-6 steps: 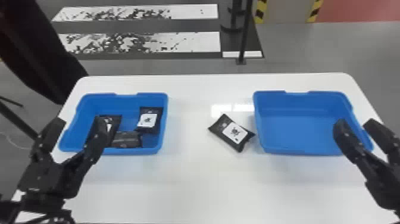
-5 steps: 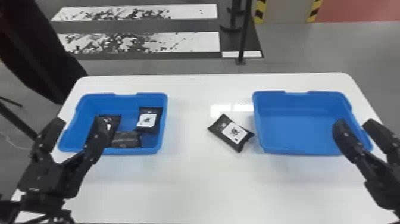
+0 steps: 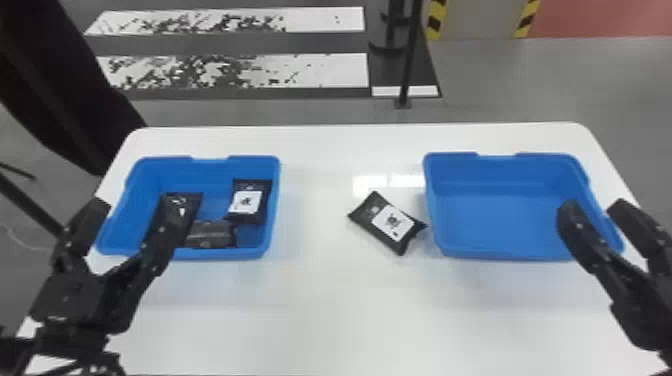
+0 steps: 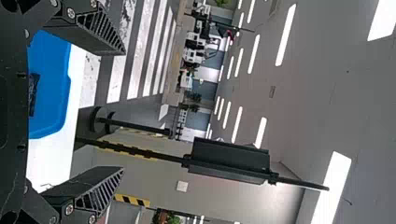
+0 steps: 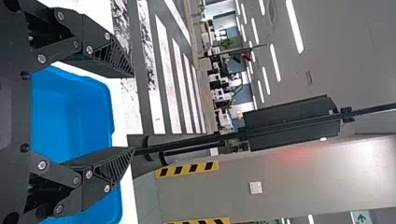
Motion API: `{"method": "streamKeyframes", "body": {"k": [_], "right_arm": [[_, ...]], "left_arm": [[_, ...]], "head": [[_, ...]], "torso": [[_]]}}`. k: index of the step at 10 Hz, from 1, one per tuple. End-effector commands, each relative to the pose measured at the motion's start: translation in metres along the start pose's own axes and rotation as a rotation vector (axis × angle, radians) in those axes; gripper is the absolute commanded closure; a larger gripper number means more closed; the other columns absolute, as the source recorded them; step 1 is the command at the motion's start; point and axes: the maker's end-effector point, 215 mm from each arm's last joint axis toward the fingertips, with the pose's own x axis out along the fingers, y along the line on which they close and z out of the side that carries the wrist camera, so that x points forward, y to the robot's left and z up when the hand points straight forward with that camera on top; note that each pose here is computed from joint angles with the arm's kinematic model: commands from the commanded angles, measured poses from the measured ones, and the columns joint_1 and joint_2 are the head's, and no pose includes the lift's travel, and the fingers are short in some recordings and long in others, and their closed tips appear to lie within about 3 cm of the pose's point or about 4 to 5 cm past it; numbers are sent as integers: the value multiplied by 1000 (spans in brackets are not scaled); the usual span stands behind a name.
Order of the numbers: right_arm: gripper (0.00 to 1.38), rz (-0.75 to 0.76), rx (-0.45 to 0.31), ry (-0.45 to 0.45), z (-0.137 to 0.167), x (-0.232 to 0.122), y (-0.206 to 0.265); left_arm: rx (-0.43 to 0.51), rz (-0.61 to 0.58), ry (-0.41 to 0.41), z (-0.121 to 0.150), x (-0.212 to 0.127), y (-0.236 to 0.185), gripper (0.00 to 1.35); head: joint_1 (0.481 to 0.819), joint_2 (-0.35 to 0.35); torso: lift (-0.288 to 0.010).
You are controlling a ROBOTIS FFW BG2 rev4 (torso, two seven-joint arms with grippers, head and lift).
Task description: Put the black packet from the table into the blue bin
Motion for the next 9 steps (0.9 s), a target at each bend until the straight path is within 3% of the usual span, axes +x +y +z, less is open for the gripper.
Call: {"method": "streamKeyframes", "body": {"k": [1,4,6,8,9], "right_arm": [[510,0,0,0,0,0,0],[510,-1,0,2,-2,0,-1],[510,-4,-4,3,-2,1,-1],[510,-1,-3,6,-4,2,-1],[510,0,-6,2,-2,4,0]], "left_arm": [[15,-25,-3,1,8,-10,154],[16,-129,98,-38,45,-57,151],[44,-217,168,-69,69,-95,151],[44,-361,321,-124,88,-145,156],[96,-442,346,-139,105,-164,156]], "head": [[695,38],[695,-4],[695,-70],[695,-125],[695,-175]], "torso": [[-110],[-110],[-110],[-110],[-110]]}}
